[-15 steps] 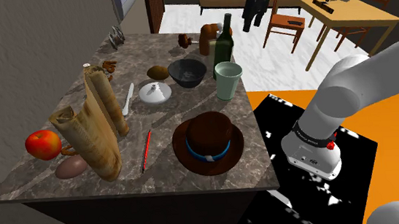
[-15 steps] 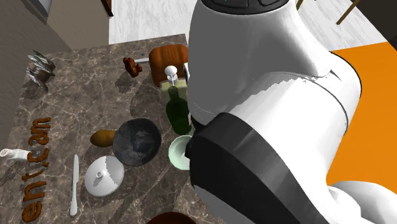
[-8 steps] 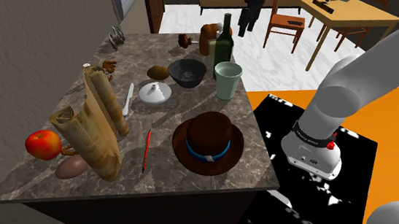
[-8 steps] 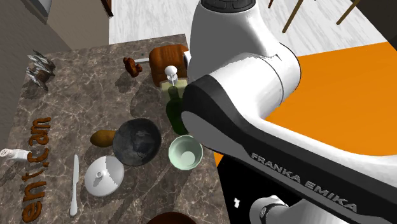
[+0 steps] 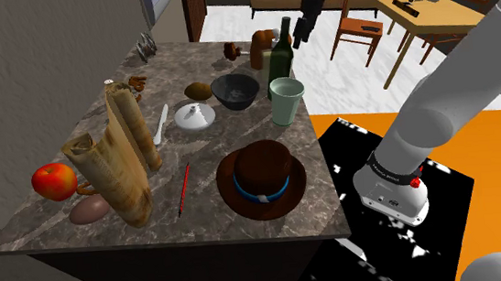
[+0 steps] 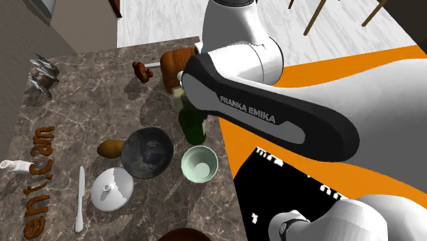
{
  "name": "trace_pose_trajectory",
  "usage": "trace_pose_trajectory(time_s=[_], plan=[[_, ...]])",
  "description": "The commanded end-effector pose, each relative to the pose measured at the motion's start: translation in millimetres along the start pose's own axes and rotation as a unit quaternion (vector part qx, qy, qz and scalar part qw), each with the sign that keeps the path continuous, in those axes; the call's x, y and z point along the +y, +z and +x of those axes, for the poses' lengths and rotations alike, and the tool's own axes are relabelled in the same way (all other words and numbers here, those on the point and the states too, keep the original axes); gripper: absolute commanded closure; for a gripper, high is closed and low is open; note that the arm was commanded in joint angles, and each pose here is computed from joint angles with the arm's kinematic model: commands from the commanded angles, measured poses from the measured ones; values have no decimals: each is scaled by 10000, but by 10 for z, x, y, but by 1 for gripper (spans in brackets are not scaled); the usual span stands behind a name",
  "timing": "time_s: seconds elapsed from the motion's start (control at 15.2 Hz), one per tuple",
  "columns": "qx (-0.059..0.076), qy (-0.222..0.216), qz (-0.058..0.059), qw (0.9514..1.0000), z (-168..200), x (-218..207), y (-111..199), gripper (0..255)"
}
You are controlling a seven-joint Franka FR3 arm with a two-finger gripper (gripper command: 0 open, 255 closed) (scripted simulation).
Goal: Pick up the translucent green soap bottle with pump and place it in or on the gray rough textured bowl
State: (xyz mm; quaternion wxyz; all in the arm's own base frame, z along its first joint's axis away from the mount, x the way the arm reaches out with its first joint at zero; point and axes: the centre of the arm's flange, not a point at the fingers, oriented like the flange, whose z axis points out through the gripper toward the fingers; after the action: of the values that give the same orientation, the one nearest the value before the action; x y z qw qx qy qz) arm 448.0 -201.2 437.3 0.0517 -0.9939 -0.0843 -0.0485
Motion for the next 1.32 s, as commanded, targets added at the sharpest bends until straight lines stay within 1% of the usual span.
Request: trace_pose_trajectory(time_s=[0.0, 0.59, 1.12, 1.25], plan=[[50, -85, -3, 10000, 94, 227, 133, 0], [264, -422, 34, 9988, 625, 1111, 681, 0], [275, -439, 36, 9986, 675, 1151, 1078, 0], [275, -439, 36, 9987, 676, 1151, 1108, 0]])
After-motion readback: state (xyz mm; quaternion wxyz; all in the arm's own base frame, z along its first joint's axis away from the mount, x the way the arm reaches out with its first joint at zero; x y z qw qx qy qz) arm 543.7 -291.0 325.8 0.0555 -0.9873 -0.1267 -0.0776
